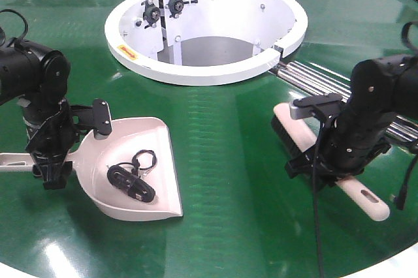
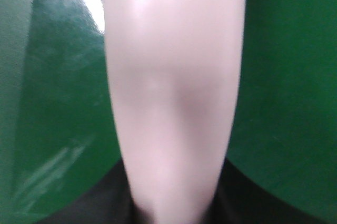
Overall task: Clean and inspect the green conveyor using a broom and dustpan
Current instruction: 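Set the dustpan flat with the left gripper and release both tools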
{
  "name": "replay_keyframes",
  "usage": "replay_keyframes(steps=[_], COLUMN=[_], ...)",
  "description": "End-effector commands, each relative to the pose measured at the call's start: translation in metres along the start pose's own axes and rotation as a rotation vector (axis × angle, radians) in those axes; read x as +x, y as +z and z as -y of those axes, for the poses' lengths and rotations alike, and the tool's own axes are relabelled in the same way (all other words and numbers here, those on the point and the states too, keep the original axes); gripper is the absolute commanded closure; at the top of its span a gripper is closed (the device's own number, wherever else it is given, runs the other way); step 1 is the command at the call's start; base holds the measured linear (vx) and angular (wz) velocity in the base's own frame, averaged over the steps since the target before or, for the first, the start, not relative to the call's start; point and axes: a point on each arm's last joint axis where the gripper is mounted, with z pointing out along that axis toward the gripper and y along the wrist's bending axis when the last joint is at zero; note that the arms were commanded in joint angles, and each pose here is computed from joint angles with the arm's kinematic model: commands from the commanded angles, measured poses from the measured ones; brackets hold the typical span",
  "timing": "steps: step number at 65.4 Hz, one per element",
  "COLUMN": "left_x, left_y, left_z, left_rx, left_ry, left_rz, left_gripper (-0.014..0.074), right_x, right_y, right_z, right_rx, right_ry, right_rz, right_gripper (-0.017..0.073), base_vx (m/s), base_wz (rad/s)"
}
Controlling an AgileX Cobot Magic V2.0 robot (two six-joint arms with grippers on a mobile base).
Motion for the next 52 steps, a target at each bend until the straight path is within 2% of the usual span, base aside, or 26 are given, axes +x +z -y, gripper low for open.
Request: replay_keyframes(steps=[1, 13, 27, 34, 41, 52], left_x=[0.007, 0.011, 0.012, 0.014, 0.017, 0.024], left_y=[-0.031, -0.045, -0.060, -0.066, -0.075, -0.094], left_z=[0.005, 0.009, 0.016, 0.019, 0.022, 0.031], left_rx=[-0.042, -0.077, -0.082, -0.091, -0.108, -0.146], left_ry=[-0.050, -0.060, -0.081, -0.093, -0.126, -0.138], left_rz=[0.053, 0.080, 0.150, 0.167, 0.188, 0.237], left_gripper=[0.0101, 0.0101, 0.0101, 0.0101, 0.0101, 0.0101], right_x=[-0.006, -0.010, -0.012, -0.012, -0.010, -0.006], right_y=[-0.005, 0.010, 0.010, 0.006, -0.002, -0.028], right_z=[0.003, 0.005, 0.005, 0.005, 0.005, 0.004], right_rx=[0.008, 0.023, 0.026, 0.026, 0.027, 0.030], right_ry=[0.001, -0.009, -0.004, -0.004, -0.004, -0.003], right_rz=[0.043, -0.004, 0.028, 0.039, 0.063, 0.158], right_gripper=[0.0507, 0.0356, 0.0065, -0.0036, -0.0092, -0.0088], base_vx=[0.00, 0.00, 0.00, 0.00, 0.00, 0.00], base_wz=[0.00, 0.00, 0.00, 0.00, 0.00, 0.00])
